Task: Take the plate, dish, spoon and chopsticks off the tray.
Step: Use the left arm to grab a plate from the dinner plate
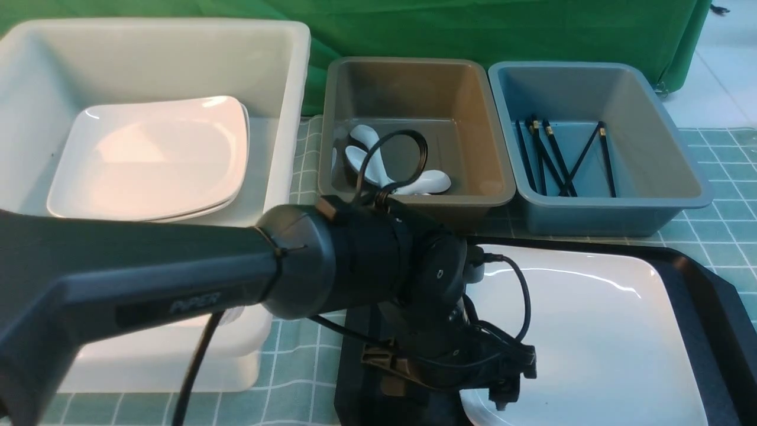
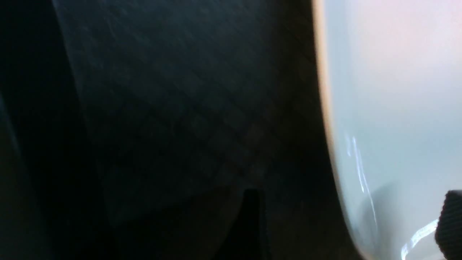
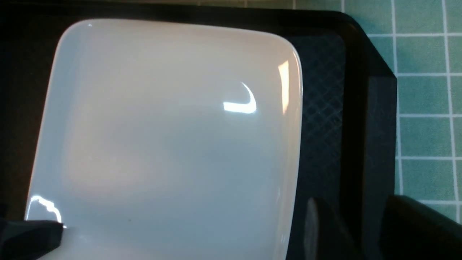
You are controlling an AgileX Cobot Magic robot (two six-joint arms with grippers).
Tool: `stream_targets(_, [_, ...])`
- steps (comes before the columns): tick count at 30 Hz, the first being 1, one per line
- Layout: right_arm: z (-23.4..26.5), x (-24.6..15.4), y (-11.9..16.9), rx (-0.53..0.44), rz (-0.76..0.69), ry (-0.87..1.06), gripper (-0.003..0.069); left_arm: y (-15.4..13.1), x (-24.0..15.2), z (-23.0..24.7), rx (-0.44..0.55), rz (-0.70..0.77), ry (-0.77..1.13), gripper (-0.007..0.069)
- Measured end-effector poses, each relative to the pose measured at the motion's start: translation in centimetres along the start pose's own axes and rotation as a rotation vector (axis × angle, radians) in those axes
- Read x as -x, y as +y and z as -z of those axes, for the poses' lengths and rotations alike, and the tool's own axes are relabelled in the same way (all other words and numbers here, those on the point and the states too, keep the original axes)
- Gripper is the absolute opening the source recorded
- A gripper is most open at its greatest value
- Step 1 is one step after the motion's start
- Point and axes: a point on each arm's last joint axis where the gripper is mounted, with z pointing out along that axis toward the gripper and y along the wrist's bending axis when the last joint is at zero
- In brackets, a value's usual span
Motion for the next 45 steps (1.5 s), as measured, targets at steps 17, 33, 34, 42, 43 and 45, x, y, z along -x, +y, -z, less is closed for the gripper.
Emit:
stream_targets(17, [0.0, 0.1, 0.0, -0.001, -0.001, -0.009, 0.0263, -0.5, 0.3, -1.8, -0.082, 0.027, -0.001, 0.0249])
stream_targets(33, [0.0, 0.1, 0.0, -0.001, 0.001, -0.009, 0.0260, -0.5, 0.7, -1.2, -0.078, -0.013, -0.026, 0.0074])
stream_targets(34, [0.0, 0.1, 0.0, -0.001, 0.001, -0.010, 0.0260, -0.5, 0.7, -1.1, -0.078, -0.015, -0.027, 0.0074])
stream_targets(42, [0.0, 0.2, 0.0, -0.003, 0.001, -0.025, 0.0260, -0.3, 1.1, 3.6, -0.093, -0.079, -0.085, 0.0041])
stream_targets(43, [0.0, 0.2, 0.0, -0.003, 0.001, -0.025, 0.0260, 0.0, 1.2, 4.0, -0.089, -0.080, -0.087, 0.0038])
stream_targets(45, [0.0, 0.2, 0.0, -0.003, 0.001, -0.025, 0.0260, 0.4, 1.5, 4.7, -0.089, -0.080, -0.096, 0.0033])
